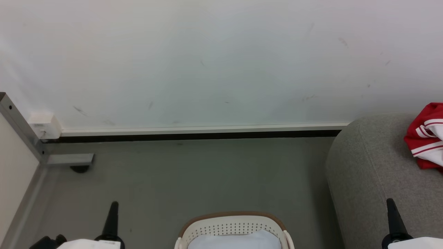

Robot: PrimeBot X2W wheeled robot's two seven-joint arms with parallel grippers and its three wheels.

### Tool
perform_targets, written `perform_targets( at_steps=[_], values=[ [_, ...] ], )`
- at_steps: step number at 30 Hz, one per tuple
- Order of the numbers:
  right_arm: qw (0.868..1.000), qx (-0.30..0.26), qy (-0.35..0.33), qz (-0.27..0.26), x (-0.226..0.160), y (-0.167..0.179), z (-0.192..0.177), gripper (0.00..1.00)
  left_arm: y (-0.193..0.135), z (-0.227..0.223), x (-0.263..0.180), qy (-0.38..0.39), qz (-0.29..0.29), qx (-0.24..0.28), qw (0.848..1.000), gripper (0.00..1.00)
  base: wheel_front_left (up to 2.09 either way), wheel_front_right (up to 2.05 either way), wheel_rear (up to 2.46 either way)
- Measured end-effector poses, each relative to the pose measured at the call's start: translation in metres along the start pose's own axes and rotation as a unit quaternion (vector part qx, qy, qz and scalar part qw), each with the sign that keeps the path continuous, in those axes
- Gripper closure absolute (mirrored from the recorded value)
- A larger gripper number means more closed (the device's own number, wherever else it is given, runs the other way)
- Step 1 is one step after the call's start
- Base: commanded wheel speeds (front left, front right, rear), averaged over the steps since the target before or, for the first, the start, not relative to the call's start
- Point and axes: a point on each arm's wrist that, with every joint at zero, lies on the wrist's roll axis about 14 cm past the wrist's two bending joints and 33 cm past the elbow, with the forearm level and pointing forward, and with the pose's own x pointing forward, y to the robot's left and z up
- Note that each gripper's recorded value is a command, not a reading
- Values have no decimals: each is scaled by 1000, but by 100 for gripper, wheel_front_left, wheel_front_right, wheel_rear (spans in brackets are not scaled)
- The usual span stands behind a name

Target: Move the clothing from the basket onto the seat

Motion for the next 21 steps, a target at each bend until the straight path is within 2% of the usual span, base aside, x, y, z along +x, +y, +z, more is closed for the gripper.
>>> perform_targets(
  at_steps=[21],
  values=[
    [995, 100, 1, 17, 8, 11, 6, 100, -9, 8, 7, 3, -15, -99, 995, 100, 0, 0, 0]
  ],
)
